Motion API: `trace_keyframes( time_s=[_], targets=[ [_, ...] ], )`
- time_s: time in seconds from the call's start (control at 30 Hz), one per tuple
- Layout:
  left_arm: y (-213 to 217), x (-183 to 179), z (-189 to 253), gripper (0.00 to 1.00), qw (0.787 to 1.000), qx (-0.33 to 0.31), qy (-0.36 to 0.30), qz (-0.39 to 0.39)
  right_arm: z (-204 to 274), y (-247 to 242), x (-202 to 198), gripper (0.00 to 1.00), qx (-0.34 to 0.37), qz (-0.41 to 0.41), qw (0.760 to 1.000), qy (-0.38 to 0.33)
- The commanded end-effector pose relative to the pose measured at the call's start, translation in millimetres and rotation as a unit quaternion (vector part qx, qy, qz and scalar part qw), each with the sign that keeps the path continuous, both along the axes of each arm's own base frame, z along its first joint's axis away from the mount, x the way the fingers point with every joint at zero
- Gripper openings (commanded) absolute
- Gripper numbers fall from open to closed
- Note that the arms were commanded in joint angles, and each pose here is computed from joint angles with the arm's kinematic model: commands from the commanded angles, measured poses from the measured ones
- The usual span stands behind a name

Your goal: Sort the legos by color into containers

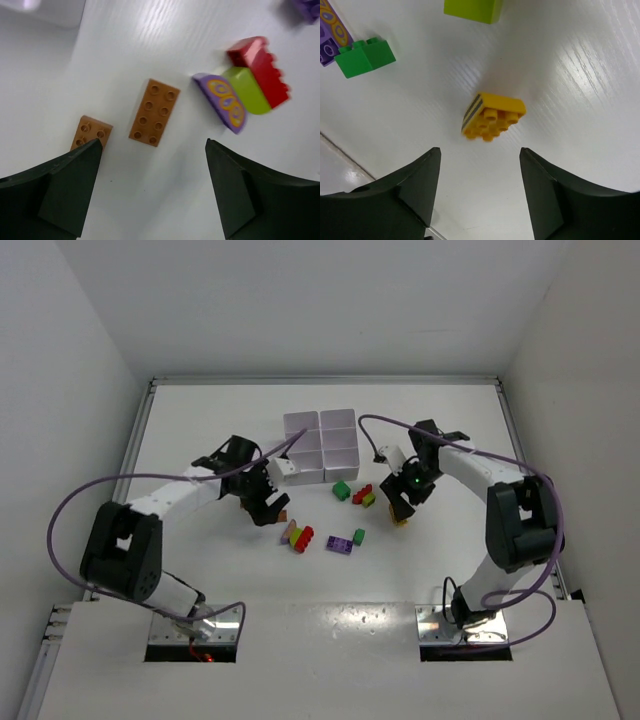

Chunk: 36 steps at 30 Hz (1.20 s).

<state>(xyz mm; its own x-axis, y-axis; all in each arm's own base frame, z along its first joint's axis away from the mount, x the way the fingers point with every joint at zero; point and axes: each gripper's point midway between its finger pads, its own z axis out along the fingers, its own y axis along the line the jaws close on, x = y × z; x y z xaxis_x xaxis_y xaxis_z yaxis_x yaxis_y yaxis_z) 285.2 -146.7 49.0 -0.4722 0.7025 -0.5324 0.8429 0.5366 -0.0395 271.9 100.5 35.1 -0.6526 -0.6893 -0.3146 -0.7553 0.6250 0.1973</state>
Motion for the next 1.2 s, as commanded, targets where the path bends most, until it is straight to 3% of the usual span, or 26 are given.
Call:
trace_keyframes(
  time_s=[0.0,0.13,0.3,0.37,0.6,0.83,1.0,1.17],
  targets=[
    [-25.5,-13.7,58.2,0.92,0.981,-0.091,-0.098,-0.140,16.0,8.3,6.7,0.74,0.021,-0.006,0.999,-0.027],
    [-42.6,-45.9,67.9,0.94,0.956,-0.128,-0.092,-0.247,26.6,11.3,10.3,0.78,0.046,-0.021,0.998,-0.034],
    [-51.2,-77.0,49.1,0.94,0.914,-0.110,-0.063,-0.386,36.2,16.6,15.3,0.78,0.077,-0.038,0.996,-0.037],
    [-58.0,-82.3,44.4,0.94,0.893,-0.102,-0.070,-0.433,36.5,13.0,19.3,0.78,0.082,-0.051,0.995,-0.034],
    [-75.0,-63.0,28.7,0.94,0.857,-0.058,-0.125,-0.496,44.1,8.4,31.7,0.78,0.093,-0.068,0.993,-0.039],
    [-86.9,-59.3,12.1,0.93,0.841,-0.042,-0.132,-0.524,50.1,3.1,34.0,0.78,0.095,-0.080,0.991,-0.047],
    [-89.3,-58.3,0.0,0.92,0.841,-0.038,-0.117,-0.528,50.5,0.5,27.0,0.78,0.098,-0.085,0.991,-0.041],
    [-89.1,-55.7,-10.3,0.84,0.848,-0.025,-0.096,-0.521,50.5,-5.0,28.8,0.78,0.098,-0.094,0.990,-0.042]
  ],
)
